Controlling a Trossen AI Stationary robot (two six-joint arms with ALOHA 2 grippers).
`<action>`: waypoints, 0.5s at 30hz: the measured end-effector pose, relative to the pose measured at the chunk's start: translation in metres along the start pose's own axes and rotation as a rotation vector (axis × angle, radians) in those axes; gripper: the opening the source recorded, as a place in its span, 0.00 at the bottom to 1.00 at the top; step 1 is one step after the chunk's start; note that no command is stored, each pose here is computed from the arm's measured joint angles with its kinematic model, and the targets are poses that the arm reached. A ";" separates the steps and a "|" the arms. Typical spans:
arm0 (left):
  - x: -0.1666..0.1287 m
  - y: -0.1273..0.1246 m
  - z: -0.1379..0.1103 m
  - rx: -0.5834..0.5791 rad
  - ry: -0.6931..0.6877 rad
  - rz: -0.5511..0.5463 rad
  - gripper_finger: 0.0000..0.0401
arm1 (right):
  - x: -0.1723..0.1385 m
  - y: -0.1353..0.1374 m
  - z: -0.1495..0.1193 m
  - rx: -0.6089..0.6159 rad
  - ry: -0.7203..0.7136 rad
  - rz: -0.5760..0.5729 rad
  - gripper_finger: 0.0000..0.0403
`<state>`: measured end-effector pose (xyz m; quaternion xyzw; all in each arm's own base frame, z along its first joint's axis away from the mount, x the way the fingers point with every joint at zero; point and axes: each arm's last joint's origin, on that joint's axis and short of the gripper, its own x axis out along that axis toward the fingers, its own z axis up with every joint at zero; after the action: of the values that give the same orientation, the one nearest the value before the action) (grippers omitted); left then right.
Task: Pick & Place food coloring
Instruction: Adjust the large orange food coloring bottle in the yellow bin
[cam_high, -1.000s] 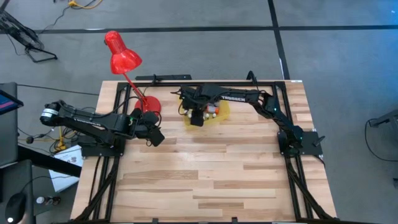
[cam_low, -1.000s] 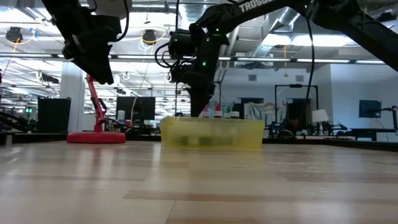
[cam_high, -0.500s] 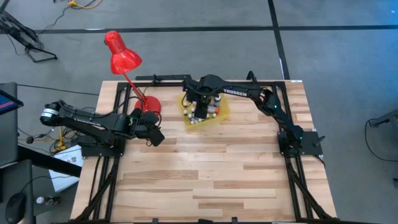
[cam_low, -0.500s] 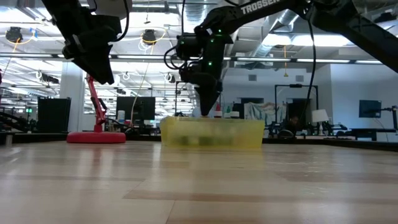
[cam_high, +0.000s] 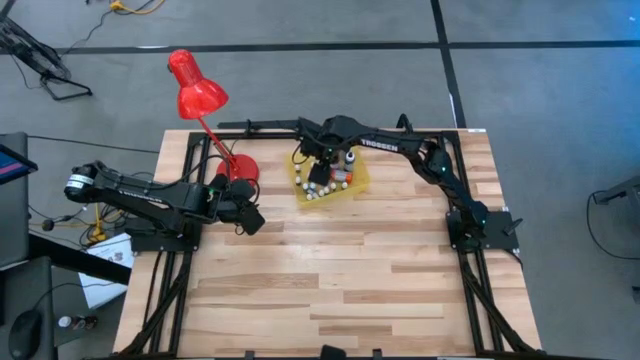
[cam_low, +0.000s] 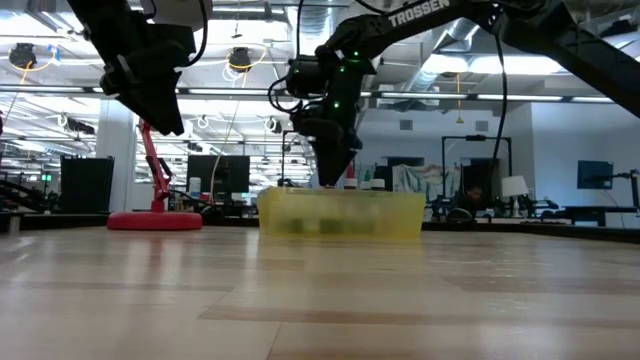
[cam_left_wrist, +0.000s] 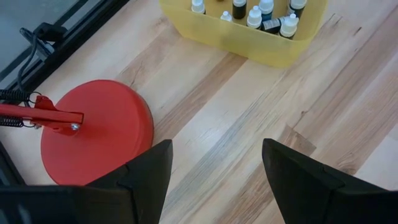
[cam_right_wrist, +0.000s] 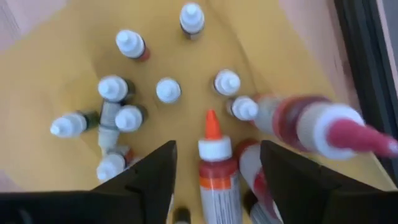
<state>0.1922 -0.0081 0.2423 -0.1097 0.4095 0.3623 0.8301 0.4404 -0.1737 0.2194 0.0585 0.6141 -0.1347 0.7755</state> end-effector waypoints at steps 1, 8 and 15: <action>0.000 0.000 0.000 -0.001 -0.001 -0.001 0.60 | 0.003 0.002 0.000 -0.004 -0.012 0.000 0.56; 0.000 0.000 0.000 -0.001 -0.006 -0.001 0.60 | 0.010 0.005 0.001 -0.011 -0.026 -0.004 0.59; 0.000 0.000 0.000 -0.005 -0.006 -0.001 0.60 | 0.018 0.004 -0.001 -0.010 -0.018 -0.054 0.56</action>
<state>0.1927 -0.0081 0.2426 -0.1110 0.4061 0.3632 0.8312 0.4441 -0.1716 0.2009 0.0368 0.6092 -0.1529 0.7773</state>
